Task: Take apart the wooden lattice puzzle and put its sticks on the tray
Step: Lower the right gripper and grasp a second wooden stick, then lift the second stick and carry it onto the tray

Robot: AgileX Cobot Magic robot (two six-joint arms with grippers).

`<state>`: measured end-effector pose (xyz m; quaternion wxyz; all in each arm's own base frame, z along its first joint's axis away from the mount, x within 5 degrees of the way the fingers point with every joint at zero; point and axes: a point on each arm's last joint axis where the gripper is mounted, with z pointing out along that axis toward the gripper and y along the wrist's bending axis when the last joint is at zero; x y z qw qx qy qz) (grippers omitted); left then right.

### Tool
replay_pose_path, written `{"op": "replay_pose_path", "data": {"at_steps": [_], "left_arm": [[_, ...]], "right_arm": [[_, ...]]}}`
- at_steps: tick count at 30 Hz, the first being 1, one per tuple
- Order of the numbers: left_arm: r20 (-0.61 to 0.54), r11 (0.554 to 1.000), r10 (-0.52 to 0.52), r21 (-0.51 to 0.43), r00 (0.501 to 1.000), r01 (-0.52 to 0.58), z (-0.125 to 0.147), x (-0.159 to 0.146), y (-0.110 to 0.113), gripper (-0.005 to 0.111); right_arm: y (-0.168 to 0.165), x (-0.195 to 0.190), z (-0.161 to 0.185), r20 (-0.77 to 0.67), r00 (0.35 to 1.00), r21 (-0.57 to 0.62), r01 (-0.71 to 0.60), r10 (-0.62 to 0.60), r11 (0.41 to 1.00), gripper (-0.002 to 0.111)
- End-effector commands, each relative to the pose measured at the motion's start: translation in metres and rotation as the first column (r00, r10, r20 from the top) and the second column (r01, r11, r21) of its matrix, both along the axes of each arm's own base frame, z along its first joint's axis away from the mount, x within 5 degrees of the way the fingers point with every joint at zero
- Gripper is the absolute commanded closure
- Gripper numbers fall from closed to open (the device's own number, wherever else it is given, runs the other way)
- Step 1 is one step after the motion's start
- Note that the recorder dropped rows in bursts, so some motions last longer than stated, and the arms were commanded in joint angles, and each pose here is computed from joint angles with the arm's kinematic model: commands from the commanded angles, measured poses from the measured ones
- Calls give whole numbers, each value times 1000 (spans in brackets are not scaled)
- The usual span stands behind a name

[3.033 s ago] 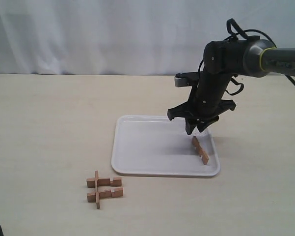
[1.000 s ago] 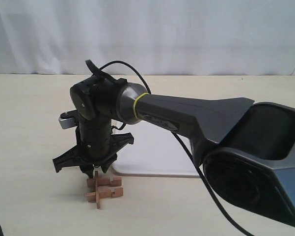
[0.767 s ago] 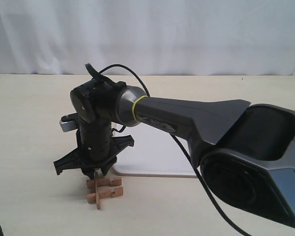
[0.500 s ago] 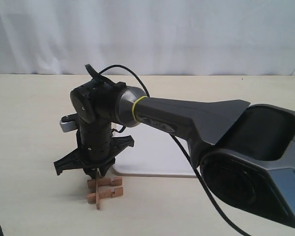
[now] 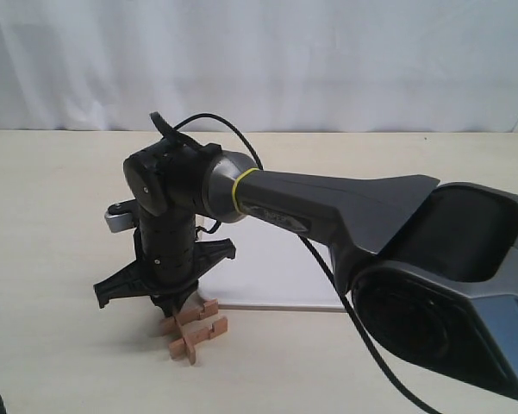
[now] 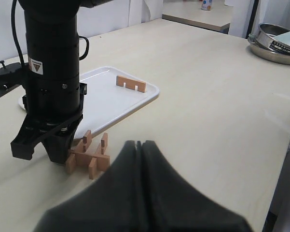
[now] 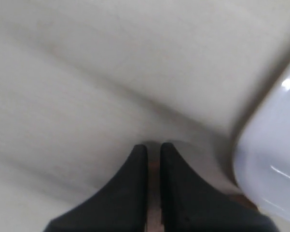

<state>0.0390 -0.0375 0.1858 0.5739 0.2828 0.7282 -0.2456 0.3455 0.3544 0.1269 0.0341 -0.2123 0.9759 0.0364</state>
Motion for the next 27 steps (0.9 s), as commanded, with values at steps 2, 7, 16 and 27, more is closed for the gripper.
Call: {"op": "replay_pose_path", "data": {"at_steps": [2,7,16,27], "left_arm": [[-4,1000,-3,-6,1000,3,0,0,0,107],[-4,1000,-3,-6,1000,3,0,0,0,107],[-4,1000,-3,-6,1000,3,0,0,0,107],[-4,1000,-3,-6,1000,3,0,0,0,107]], "right_arm": [[0,-2,14,-5,1000,18,8,-7,1000,104],[-2,-4,23,-10,1000,14,7,-6,1000,104],[-4,-6,44,13,1000,28,-2,2,1000,104],[-29,13,73,114,993,8,-8,7,1000,104]]}}
